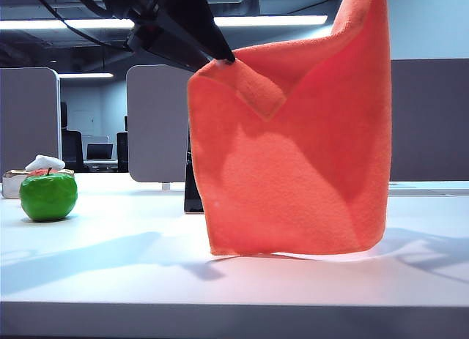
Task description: Pick up the cloth from the table and use it to cover the mirror.
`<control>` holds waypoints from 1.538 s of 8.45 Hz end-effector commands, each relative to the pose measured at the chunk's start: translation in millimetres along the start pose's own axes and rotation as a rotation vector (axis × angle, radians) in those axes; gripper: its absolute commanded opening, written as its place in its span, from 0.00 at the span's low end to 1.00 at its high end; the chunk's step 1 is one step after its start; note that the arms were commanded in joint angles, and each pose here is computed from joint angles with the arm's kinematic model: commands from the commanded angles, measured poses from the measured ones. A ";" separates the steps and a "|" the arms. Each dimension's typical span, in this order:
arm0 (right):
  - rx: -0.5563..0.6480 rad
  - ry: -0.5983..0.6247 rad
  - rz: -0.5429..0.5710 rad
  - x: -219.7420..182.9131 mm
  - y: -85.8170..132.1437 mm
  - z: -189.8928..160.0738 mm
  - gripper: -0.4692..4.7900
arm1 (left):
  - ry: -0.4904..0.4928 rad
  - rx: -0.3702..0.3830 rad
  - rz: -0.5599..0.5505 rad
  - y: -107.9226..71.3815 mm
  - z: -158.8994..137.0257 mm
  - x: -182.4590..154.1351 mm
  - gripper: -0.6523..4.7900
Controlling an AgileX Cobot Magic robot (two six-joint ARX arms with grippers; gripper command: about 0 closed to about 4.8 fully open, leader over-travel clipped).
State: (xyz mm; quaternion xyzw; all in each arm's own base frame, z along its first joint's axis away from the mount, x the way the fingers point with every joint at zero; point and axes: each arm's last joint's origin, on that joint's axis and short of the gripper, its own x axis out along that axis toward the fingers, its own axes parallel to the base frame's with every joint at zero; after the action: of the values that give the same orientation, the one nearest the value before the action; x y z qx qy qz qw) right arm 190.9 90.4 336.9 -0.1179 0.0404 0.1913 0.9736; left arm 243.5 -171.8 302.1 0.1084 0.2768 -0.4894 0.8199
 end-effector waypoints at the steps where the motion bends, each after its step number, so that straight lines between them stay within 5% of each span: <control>1: -0.001 -0.023 0.003 -0.8 -0.5 3.6 0.07 | -0.035 0.009 -0.115 -3.5 2.8 -1.4 0.58; 3: -0.001 -0.024 0.005 -0.9 -0.4 3.7 0.07 | -0.033 0.008 -0.112 -3.4 2.7 -1.3 0.58; 6: -0.001 -0.025 0.005 -0.9 -0.4 3.8 0.07 | -0.019 0.009 -0.033 -1.0 2.5 -1.2 0.11; 7: -0.001 -0.032 0.005 -0.8 -0.5 4.4 0.08 | -0.021 0.016 0.030 1.0 3.6 -1.2 0.11; 8: -0.004 -0.097 0.034 6.1 0.4 8.7 0.08 | -0.232 0.060 0.279 10.3 27.4 -5.8 0.11; 9: -0.007 -0.095 0.040 17.2 1.9 6.6 0.08 | -0.256 0.041 0.388 15.9 30.0 -9.2 0.11; 13: -0.010 -0.002 0.002 103.2 -1.3 46.8 0.08 | -0.515 -0.007 0.626 77.2 35.6 -56.7 0.11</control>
State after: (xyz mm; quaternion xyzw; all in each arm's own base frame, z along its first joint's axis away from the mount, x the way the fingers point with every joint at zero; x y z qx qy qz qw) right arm 285.8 137.4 367.2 -0.1209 0.0337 0.2037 0.9710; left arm 300.9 -108.8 351.0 0.0626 0.0345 -0.2192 0.9731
